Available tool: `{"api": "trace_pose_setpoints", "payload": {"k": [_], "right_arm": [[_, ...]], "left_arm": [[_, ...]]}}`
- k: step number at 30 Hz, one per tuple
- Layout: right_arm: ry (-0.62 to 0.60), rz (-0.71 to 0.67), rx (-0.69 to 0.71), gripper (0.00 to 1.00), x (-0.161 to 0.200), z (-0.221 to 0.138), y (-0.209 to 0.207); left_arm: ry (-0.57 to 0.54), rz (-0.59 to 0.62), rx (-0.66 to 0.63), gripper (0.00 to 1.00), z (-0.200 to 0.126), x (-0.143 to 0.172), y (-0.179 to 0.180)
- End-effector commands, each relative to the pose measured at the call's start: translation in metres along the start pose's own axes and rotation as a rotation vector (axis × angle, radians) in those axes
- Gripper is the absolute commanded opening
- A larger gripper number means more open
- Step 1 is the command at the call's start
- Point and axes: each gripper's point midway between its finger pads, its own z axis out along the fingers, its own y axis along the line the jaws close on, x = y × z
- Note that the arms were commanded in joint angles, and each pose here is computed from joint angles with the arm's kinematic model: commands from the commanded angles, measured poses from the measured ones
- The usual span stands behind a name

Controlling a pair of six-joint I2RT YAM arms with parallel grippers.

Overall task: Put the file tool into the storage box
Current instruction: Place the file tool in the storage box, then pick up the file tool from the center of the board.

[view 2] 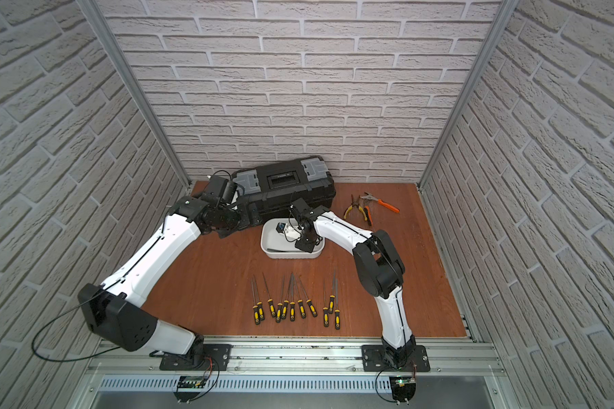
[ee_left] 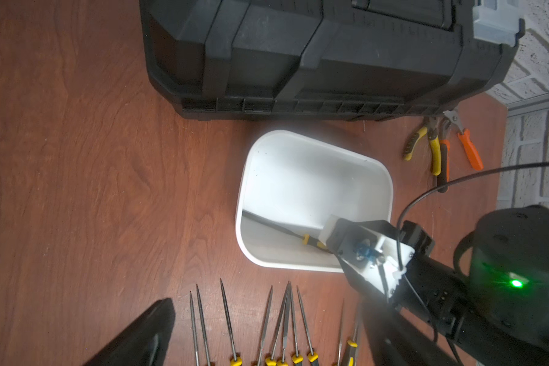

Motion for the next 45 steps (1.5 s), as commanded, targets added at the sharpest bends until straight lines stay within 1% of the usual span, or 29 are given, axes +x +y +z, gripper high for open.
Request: {"api": "trace_pose_setpoints", "payload": {"k": [1,4,6,10,12,16,19,23,26,31,33,35,39,45], "right_arm": [[-0.138,0.155,0.107,0.39,-0.021,-0.063,-0.029],[-0.230,0.313,0.126,0.40,-0.023,-0.096,-0.042],[-0.258,0.413,0.158,0.40,-0.019,-0.114,-0.047],[-0.289,0.608,0.190,0.39,0.002,-0.141,-0.043],[-0.309,0.717,0.189,0.39,0.017,-0.151,-0.033],[-0.303,0.952,0.174,0.40,0.055,-0.158,-0.009],[-0.269,1.081,0.118,0.40,0.079,-0.153,0.019],[-0.183,1.144,0.093,0.40,0.113,-0.131,0.060],[-0.105,1.212,0.075,0.39,0.142,-0.117,0.087],[-0.054,1.303,0.006,0.38,0.178,-0.101,0.127],[-0.029,1.311,-0.010,0.37,0.188,-0.095,0.140],[0.008,1.303,0.003,0.37,0.200,-0.092,0.149],[0.027,1.267,-0.033,0.37,0.200,-0.089,0.163],[0.069,1.243,-0.088,0.37,0.189,-0.074,0.183]], "left_arm": [[-0.027,0.023,-0.023,0.98,-0.012,0.002,0.007],[-0.008,0.047,-0.041,0.98,-0.012,0.007,0.011],[0.006,0.060,-0.042,0.98,-0.009,0.009,0.012],[0.050,0.083,-0.020,0.98,0.000,0.015,0.007],[0.069,0.105,0.003,0.98,0.002,0.017,0.001],[0.069,0.136,0.018,0.98,-0.003,0.016,-0.003],[0.052,0.163,0.036,0.98,-0.010,0.014,-0.006],[0.031,0.194,0.035,0.98,-0.005,0.015,-0.002],[0.046,0.189,0.039,0.98,0.002,0.019,0.000],[0.071,0.189,0.091,0.98,0.010,0.020,-0.011],[0.077,0.190,0.092,0.98,0.016,0.020,-0.012],[0.095,0.189,0.091,0.98,0.022,0.021,-0.013],[0.123,0.178,0.103,0.98,0.028,0.025,-0.015],[0.168,0.155,0.068,0.98,0.037,0.039,-0.001]]}}
